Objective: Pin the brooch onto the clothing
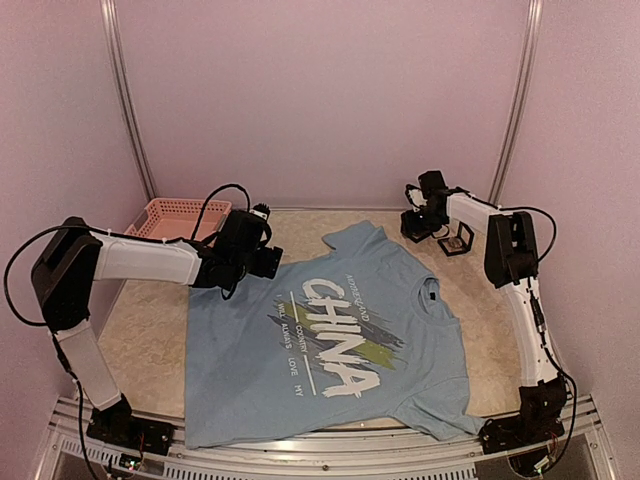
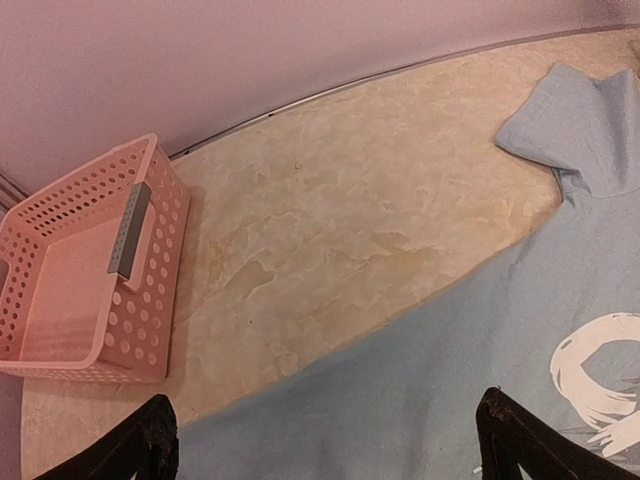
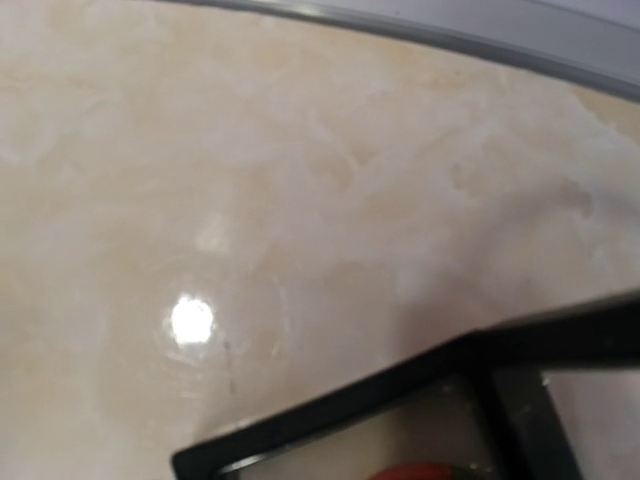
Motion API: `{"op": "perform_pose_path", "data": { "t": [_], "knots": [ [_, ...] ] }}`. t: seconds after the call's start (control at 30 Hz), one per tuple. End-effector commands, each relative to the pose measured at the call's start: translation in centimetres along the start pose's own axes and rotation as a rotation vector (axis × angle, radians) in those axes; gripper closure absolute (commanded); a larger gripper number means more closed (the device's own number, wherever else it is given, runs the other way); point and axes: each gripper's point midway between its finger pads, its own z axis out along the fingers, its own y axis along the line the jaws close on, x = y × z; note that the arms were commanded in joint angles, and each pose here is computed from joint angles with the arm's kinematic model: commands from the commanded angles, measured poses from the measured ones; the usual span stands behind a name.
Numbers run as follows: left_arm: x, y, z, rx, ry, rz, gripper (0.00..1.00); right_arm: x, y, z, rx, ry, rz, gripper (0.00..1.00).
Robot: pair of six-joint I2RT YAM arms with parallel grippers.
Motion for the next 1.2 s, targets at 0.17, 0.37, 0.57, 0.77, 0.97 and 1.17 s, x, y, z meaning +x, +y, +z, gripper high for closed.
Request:
{"op": "perform_pose_path", "data": {
  "t": [0.17, 0.37, 0.57, 0.77, 0.97, 1.17],
  "knots": [
    [-0.4, -0.5, 0.1, 0.011, 0.004, 0.014, 0.01, 5.6, 1.4, -1.7, -0.089, 0.211, -0.030, 0.38],
    [-0.3, -0.5, 0.0, 0.016, 0.005, 0.011, 0.01, 4.7, 2.4, -3.5, -0.145, 0.189, -0.029, 0.39],
    [-0.2, -0.6, 0.1, 0.016, 0.009, 0.022, 0.01, 1.2, 0.1, -3.6, -0.039, 0.101, -0.011, 0.39],
    [0.0, -0.6, 0.1, 0.016, 0.012, 0.018, 0.01, 0.3, -0.2, -3.6, -0.023, 0.064, -0.011, 0.42],
    [0.3, -0.5, 0.2, 0.011, 0.019, 0.021, 0.01, 2.3, 1.8, -2.8, -0.099, 0.098, -0.021, 0.48],
    [0.5, -0.5, 0.2, 0.010, 0.022, 0.018, 0.01, 5.5, 2.2, -1.7, -0.116, 0.181, 0.011, 0.53]
  ]
}}
